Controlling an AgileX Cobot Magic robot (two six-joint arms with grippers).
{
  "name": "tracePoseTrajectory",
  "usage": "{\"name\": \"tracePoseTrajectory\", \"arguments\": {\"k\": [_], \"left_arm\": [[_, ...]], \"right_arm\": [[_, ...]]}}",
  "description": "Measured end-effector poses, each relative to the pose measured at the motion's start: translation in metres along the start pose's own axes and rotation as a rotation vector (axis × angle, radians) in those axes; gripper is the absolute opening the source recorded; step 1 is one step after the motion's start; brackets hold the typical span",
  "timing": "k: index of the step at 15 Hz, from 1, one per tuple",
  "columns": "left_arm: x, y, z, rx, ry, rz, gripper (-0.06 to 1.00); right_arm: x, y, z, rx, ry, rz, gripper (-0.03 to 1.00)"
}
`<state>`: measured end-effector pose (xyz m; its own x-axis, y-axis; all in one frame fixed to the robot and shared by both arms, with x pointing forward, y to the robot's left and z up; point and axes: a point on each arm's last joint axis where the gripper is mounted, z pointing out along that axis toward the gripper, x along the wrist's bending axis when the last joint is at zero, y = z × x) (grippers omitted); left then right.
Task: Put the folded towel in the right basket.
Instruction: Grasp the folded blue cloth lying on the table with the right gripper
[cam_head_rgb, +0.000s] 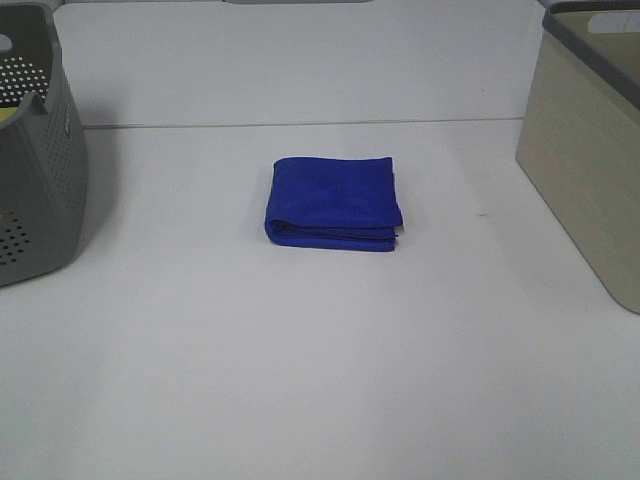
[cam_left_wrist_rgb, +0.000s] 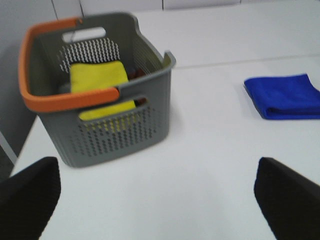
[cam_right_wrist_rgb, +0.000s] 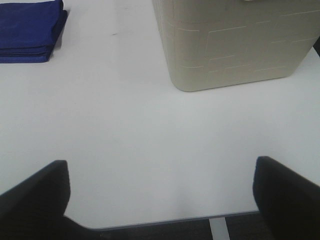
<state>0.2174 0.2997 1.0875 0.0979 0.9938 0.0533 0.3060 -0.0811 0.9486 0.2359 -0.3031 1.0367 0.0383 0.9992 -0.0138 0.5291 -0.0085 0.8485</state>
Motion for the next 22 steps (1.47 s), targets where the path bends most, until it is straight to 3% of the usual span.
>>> {"name": "tracePoseTrajectory", "arguments": {"k": [3,22], "left_arm": [[-0.007,-0.025,0.024,0.123,-0.073,-0.033,0.98],[-0.008,-0.025,0.024,0.121,-0.090,-0.007,0.96]], "right_arm": [[0.000,0.000,0.000,0.000,0.000,0.000,0.95],[0.000,0.000,0.000,0.000,0.000,0.000,0.95]]}}
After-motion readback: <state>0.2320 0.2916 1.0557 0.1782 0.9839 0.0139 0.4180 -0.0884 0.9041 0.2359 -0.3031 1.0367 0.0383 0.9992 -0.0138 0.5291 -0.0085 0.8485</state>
